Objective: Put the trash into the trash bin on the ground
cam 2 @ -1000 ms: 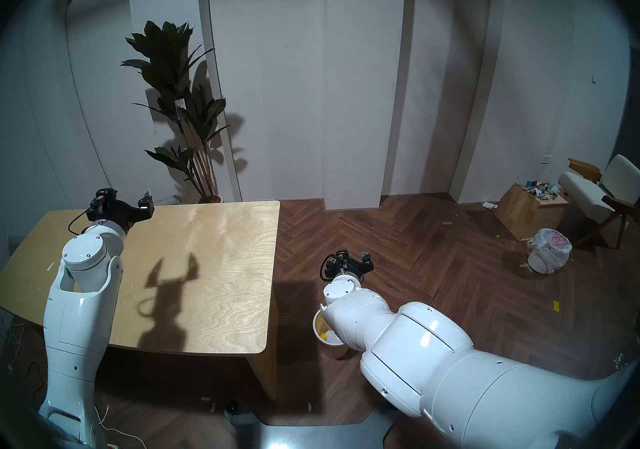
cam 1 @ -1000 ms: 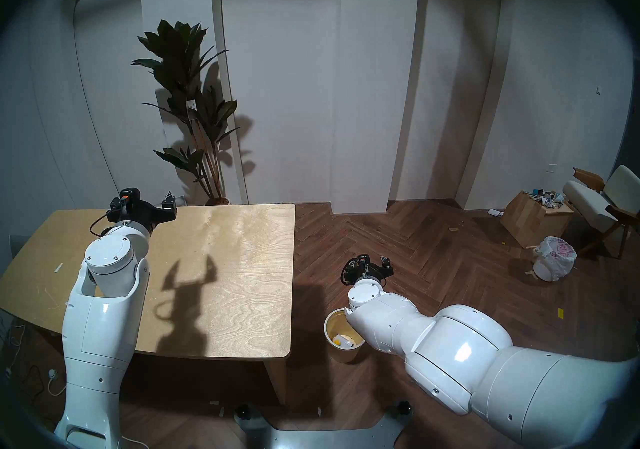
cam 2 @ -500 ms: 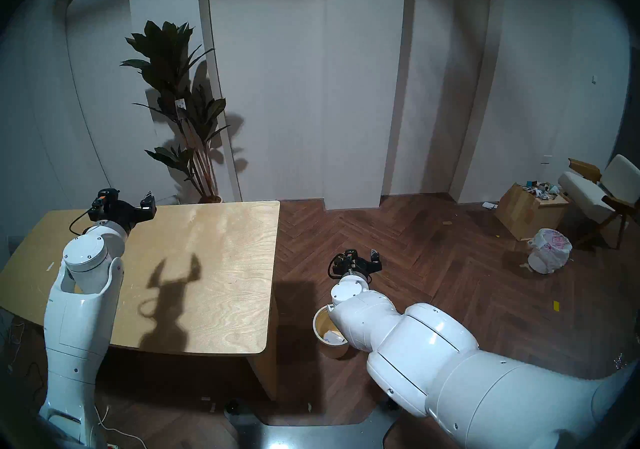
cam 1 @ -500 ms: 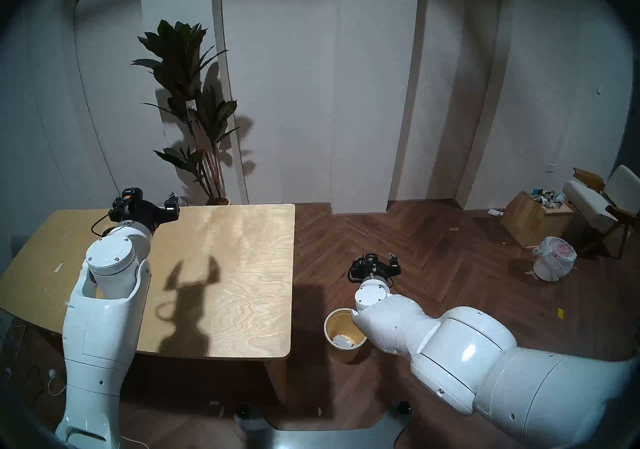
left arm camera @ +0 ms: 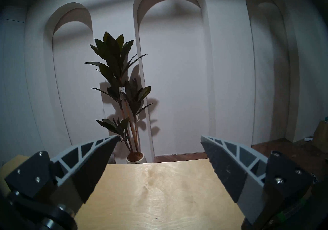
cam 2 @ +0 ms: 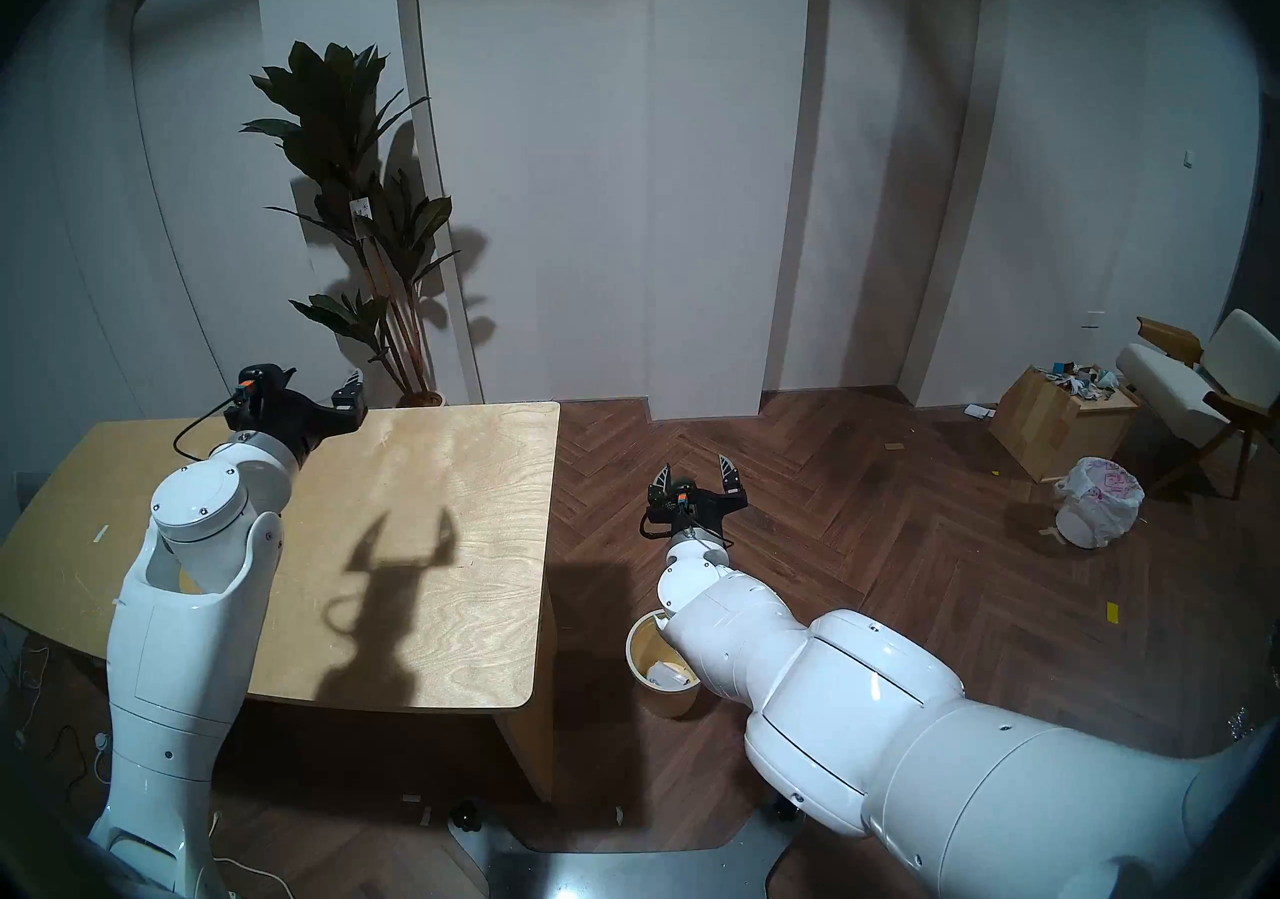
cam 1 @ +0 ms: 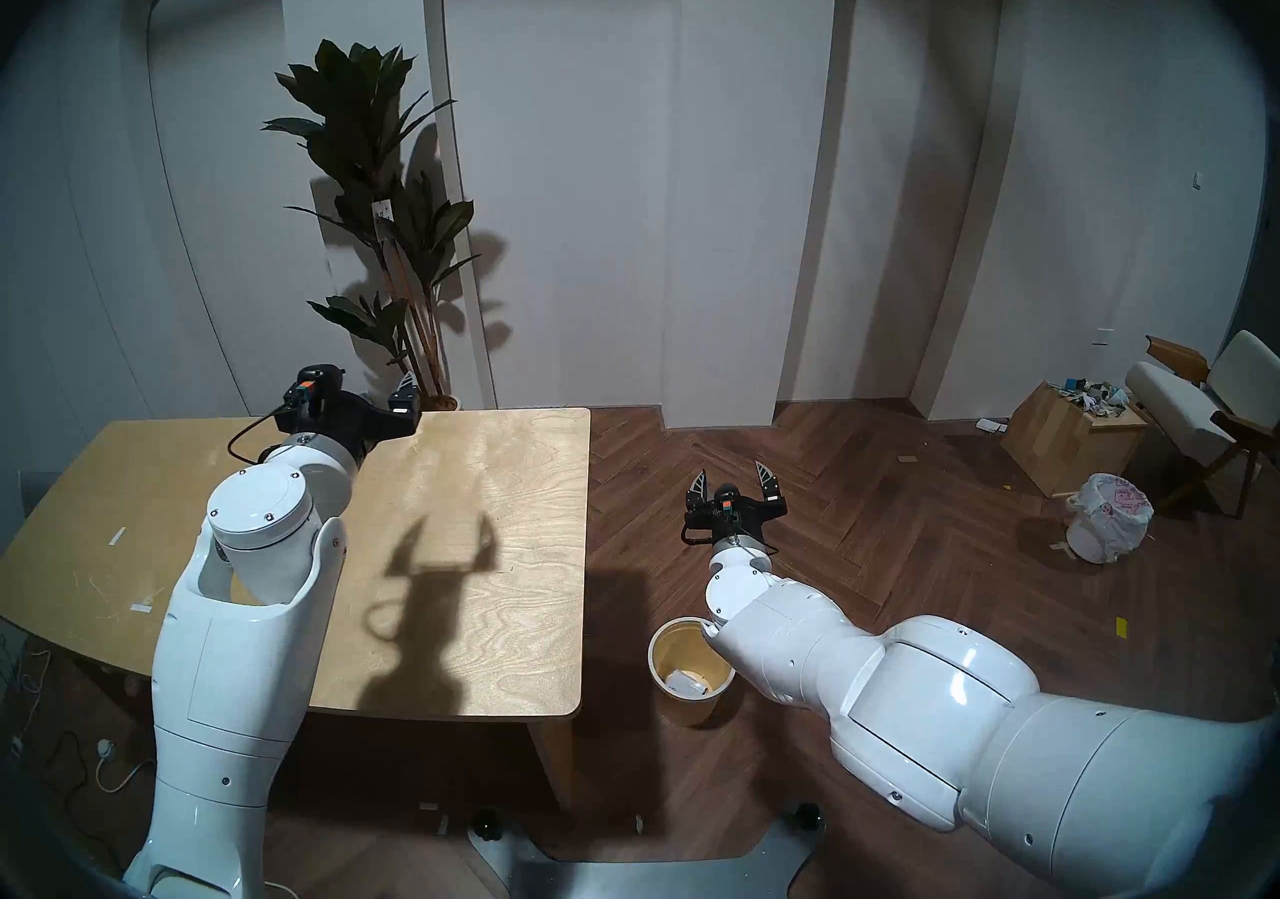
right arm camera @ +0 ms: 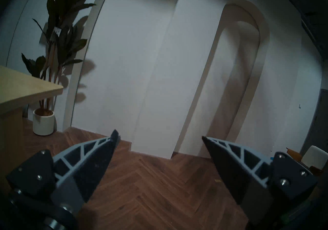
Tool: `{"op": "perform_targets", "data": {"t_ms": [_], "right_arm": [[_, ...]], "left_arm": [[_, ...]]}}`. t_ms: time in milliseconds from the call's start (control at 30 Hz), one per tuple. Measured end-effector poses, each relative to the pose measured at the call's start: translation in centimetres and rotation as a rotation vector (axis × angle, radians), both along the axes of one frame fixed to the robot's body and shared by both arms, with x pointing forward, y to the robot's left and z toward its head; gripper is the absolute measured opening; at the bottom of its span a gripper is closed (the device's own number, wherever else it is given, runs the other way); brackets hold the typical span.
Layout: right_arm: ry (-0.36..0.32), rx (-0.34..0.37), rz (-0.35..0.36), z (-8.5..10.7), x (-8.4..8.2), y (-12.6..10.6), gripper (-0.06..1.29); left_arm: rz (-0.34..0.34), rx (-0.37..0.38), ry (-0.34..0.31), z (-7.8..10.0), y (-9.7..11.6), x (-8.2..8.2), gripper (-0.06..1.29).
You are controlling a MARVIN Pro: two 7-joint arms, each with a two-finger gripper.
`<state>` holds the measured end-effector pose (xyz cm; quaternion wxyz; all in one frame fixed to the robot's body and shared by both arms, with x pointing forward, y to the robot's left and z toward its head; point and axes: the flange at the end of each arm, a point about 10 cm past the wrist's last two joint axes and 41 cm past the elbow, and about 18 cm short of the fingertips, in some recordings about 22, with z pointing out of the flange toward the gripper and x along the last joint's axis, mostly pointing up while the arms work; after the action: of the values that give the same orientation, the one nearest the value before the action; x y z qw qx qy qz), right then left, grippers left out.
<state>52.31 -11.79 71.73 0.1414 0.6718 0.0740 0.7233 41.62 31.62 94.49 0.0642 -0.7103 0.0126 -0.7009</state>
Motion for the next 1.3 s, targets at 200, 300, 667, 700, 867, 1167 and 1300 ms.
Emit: {"op": "perform_targets", "data": {"t_ms": [200, 300, 667, 700, 867, 1167, 1300], "right_arm": [[-0.072, 0.017, 0.019, 1.7, 0.6, 1.0, 1.24], [-0.102, 0.026, 0.032, 2.3, 0.8, 1.7, 1.24], [-0.183, 0.042, 0.055, 3.9, 0.9, 3.0, 1.24], [-0.189, 0.04, 0.054, 4.0, 1.0, 2.9, 1.24], [-0.212, 0.024, 0.044, 4.4, 1.3, 2.0, 1.24], [-0.251, -0.017, 0.017, 5.3, 1.9, -0.1, 1.24], [-0.271, -0.035, 0.009, 5.7, 2.1, -0.9, 1.24]], "left_arm": [[-0.037, -0.019, 0.012, -0.6, -1.4, 0.1, 1.23], [-0.05, -0.026, 0.018, -0.9, -1.9, 0.2, 1.23], [-0.048, -0.028, 0.033, -1.5, -1.9, 0.8, 1.23], [-0.042, -0.026, 0.034, -1.6, -1.6, 0.9, 1.23], [-0.014, -0.015, 0.04, -1.7, -0.5, 1.4, 1.23], [0.025, -0.002, 0.049, -1.9, 1.0, 2.1, 1.23], [0.035, 0.002, 0.052, -1.9, 1.4, 2.5, 1.23]]}}
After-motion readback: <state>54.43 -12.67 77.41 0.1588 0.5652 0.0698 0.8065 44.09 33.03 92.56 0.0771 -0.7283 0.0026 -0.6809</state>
